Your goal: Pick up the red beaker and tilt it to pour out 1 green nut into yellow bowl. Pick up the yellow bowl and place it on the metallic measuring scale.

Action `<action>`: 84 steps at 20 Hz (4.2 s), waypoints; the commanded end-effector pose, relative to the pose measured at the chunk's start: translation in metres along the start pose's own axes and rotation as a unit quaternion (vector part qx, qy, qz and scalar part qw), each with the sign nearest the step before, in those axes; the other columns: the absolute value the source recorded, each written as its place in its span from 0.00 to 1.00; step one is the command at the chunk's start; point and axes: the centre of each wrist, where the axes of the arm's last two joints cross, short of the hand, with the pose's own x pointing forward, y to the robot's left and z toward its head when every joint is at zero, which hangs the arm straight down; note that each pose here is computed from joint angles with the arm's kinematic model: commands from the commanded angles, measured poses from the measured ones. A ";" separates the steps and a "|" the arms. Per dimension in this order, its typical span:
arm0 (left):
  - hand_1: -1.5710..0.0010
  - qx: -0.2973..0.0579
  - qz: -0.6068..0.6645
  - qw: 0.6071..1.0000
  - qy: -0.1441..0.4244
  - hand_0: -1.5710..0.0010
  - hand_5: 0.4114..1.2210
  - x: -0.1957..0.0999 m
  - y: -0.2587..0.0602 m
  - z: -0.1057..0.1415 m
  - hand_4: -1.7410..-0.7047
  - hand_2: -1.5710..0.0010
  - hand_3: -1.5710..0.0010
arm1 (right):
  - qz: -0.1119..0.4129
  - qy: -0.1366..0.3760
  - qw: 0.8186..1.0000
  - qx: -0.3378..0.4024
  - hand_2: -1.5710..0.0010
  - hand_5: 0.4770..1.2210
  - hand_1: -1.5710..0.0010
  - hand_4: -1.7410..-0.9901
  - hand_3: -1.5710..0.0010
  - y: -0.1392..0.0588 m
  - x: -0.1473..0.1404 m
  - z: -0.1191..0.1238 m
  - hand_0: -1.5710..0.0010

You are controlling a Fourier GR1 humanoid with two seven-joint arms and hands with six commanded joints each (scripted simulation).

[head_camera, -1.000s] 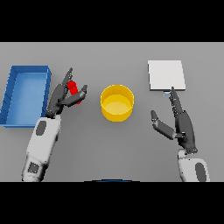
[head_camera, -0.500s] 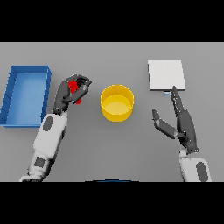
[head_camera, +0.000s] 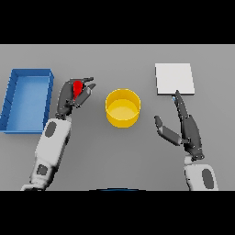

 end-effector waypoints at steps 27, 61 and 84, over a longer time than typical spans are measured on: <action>0.00 -0.227 -0.621 0.736 -0.143 0.00 0.97 0.115 -0.028 -0.045 0.05 0.00 0.00 | 0.018 -0.008 1.000 -0.001 1.00 0.32 1.00 0.64 1.00 0.001 0.006 0.008 1.00; 0.00 -0.284 -0.909 0.161 -0.259 0.00 1.00 0.172 -0.126 -0.064 0.02 0.00 0.00 | 0.019 -0.001 0.999 -0.026 1.00 0.21 1.00 0.78 1.00 0.009 0.004 0.004 1.00; 0.00 0.130 -0.474 0.865 0.099 0.00 1.00 0.251 0.190 -0.125 0.00 0.00 0.02 | -0.001 -0.025 1.000 0.005 1.00 0.23 1.00 0.82 1.00 0.013 0.005 -0.006 1.00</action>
